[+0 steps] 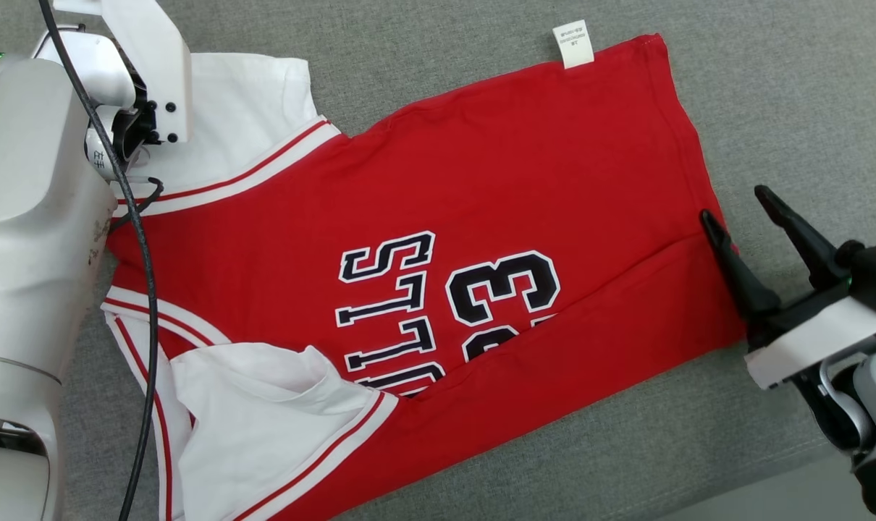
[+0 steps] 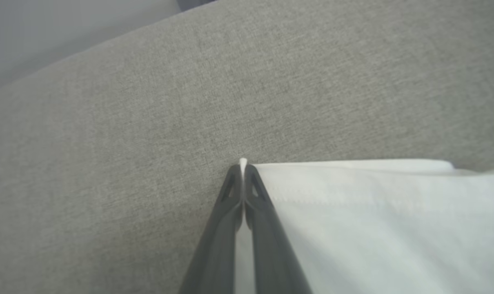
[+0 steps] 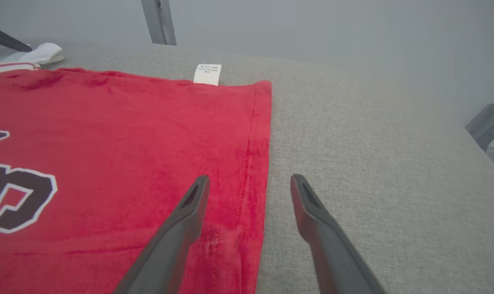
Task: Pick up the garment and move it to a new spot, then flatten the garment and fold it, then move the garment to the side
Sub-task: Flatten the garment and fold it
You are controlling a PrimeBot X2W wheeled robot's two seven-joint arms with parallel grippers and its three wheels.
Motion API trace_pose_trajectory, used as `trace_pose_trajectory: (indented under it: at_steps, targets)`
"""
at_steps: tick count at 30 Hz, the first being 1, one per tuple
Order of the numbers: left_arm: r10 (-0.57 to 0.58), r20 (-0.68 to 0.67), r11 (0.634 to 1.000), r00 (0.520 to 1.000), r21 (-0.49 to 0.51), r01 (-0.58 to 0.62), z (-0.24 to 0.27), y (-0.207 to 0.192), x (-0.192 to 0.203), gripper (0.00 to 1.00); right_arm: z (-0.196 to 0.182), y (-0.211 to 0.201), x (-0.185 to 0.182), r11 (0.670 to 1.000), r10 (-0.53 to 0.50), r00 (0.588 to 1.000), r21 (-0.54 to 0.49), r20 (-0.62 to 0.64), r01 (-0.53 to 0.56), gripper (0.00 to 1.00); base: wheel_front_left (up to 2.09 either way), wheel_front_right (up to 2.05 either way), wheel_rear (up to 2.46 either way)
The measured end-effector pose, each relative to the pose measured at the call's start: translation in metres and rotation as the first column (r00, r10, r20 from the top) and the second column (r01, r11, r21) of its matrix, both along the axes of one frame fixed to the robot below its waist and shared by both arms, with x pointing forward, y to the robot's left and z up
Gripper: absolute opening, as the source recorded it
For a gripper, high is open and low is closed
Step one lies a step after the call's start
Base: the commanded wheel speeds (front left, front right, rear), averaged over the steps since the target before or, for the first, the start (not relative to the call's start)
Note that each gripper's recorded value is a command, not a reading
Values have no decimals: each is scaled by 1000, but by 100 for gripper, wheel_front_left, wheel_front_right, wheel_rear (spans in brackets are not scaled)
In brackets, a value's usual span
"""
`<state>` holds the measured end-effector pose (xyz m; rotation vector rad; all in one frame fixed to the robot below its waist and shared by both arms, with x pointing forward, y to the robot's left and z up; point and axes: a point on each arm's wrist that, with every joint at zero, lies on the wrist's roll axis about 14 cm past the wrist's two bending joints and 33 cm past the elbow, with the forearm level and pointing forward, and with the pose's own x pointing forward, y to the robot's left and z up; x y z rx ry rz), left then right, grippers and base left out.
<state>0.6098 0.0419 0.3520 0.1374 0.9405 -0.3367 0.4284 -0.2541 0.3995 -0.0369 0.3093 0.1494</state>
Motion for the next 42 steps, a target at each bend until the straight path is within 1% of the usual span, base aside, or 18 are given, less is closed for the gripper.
trace_pose_trajectory:
  at_steps: [2,5,9,11,17,22,29,30,31,32,33,34,38,40,42]
  targets:
    - [5,0,1000,1000,-14,-5,0,-1,0,0,1,1,8,999,-24,1000,46,3,24,100,0,0,0]
    - [1,5,999,1000,-48,-1,3,-7,-1,0,-2,-1,25,1000,-12,999,21,-48,13,100,0,0,0]
    - [-21,5,997,1000,-73,21,7,-13,-6,0,-4,9,52,1000,29,990,7,-135,-28,100,0,0,0]
    - [-24,8,996,1000,-90,24,9,-14,-9,0,-1,10,73,999,39,980,-4,-194,-41,100,0,0,0]
    - [-13,8,995,1000,-102,14,8,-11,-10,0,-3,6,107,998,23,962,-46,-272,-37,100,0,0,0]
    - [-12,8,994,1000,-107,13,5,-11,-9,0,-16,14,120,999,27,945,-34,-326,-40,100,0,0,0]
    - [-22,17,993,1000,-115,24,0,-13,-5,0,-30,16,138,996,30,929,-69,-369,-59,100,0,0,0]
    - [-22,17,993,1000,-113,24,0,-13,-5,0,-32,17,140,995,33,927,-75,-374,-65,92,0,0,0]
    - [-23,17,994,1000,-111,25,-1,-12,-4,0,-32,18,142,994,36,926,-81,-376,-71,51,0,0,0]
    - [-23,19,994,1000,-109,25,-1,-12,-4,0,-33,18,143,993,36,924,-86,-381,-75,42,0,0,0]
    - [-24,21,994,999,-109,26,-1,-12,-4,0,-33,19,144,993,39,923,-87,-384,-78,18,0,0,0]
    - [-24,23,994,999,-108,27,-1,-12,-4,0,-33,20,144,992,41,922,-91,-386,-82,0,0,0,0]
    - [-32,52,993,998,-111,37,4,-12,-1,0,-28,20,147,989,46,924,-111,-381,-95,0,0,0,0]
    - [-33,84,993,996,-112,43,9,-12,1,0,-21,20,151,990,50,933,-109,-355,-95,0,0,0,0]
    - [-34,130,992,991,-112,49,16,-10,6,0,-8,19,159,991,49,952,-104,-303,-84,0,0,0,0]
